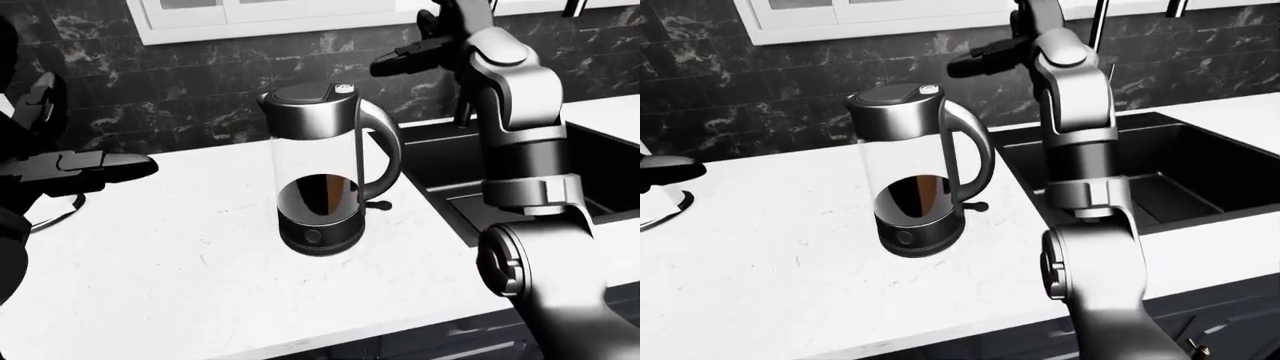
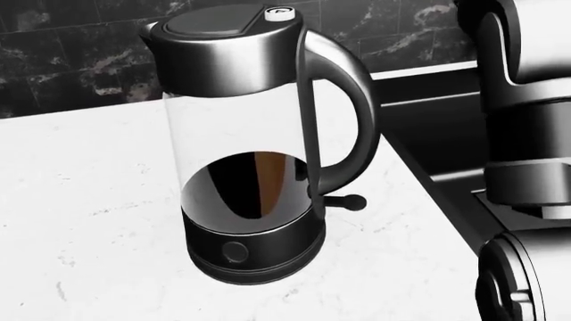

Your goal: Press the button to open the lid of the electric kettle.

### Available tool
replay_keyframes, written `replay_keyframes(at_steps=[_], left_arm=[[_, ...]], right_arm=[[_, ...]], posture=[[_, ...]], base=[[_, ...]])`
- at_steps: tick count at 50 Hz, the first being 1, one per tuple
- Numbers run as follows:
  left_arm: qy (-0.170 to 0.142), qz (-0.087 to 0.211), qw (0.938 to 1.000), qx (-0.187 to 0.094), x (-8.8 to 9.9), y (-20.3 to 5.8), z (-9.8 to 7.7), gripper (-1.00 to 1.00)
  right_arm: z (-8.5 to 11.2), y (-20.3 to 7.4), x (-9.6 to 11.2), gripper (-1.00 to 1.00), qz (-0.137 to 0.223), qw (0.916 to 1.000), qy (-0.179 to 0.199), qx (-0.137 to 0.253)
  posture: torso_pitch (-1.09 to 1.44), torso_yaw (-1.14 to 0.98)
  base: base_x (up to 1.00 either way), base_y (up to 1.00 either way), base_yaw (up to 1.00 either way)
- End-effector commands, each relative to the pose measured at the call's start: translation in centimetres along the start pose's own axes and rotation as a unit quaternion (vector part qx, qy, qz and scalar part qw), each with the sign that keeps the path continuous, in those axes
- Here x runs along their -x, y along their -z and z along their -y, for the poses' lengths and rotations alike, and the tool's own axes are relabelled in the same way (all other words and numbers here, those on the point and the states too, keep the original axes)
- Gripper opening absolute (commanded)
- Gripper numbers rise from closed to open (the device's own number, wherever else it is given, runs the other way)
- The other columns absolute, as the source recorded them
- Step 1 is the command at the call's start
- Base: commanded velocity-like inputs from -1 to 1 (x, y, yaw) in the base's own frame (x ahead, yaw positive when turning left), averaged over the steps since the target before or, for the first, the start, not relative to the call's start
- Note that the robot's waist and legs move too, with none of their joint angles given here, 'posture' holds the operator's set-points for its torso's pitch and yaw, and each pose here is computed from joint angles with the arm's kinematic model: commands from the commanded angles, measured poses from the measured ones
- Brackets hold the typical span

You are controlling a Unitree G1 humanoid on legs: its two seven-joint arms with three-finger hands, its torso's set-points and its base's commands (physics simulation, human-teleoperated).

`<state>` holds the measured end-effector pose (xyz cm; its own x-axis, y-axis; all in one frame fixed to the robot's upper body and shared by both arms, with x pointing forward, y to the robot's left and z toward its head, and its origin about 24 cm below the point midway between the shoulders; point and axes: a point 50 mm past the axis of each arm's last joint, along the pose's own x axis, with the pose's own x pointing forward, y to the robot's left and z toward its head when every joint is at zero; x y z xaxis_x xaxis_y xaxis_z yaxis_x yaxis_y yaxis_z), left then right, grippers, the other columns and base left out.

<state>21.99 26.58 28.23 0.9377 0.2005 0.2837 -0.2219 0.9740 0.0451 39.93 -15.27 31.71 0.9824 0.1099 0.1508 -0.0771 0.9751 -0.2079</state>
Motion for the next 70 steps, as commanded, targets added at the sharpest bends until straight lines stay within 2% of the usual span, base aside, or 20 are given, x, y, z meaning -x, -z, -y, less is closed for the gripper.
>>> replay_keyframes(at_steps=[1, 46, 56, 64, 70], left_arm=[[-0.006, 0.033, 0.9995, -0.003, 0.1, -1.2, -0.2, 1.00], [-0.007, 0.030, 0.9995, -0.001, 0.1, -1.1, -0.3, 1.00], [-0.008, 0.030, 0.9995, -0.002, 0.1, -1.1, -0.3, 1.00], [-0.008, 0.029, 0.9995, -0.002, 0.1, -1.0, -0.3, 1.00], [-0.008, 0.029, 0.9996, -0.002, 0.1, -1.0, -0.3, 1.00]], right_arm=[[0.1, -2.6, 0.2, 1.00, 0.049, 0.9988, 0.005, 0.005], [-2.2, -2.8, -0.1, 1.00, 0.045, 0.9987, -0.021, 0.014], [-2.4, -2.5, -0.3, 1.00, 0.033, 0.9994, -0.001, 0.004], [-2.7, -2.3, -0.1, 1.00, 0.032, 0.9994, -0.008, 0.005], [-2.6, -2.6, -0.2, 1.00, 0.032, 0.9995, 0.003, -0.001]], posture=[[-0.43, 0.00], [-0.43, 0.00], [-0.43, 0.00], [-0.43, 0.00], [-0.43, 0.00]], base=[[0.00, 0.00, 0.00], [0.00, 0.00, 0.00], [0.00, 0.00, 0.00], [0.00, 0.00, 0.00], [0.00, 0.00, 0.00]])
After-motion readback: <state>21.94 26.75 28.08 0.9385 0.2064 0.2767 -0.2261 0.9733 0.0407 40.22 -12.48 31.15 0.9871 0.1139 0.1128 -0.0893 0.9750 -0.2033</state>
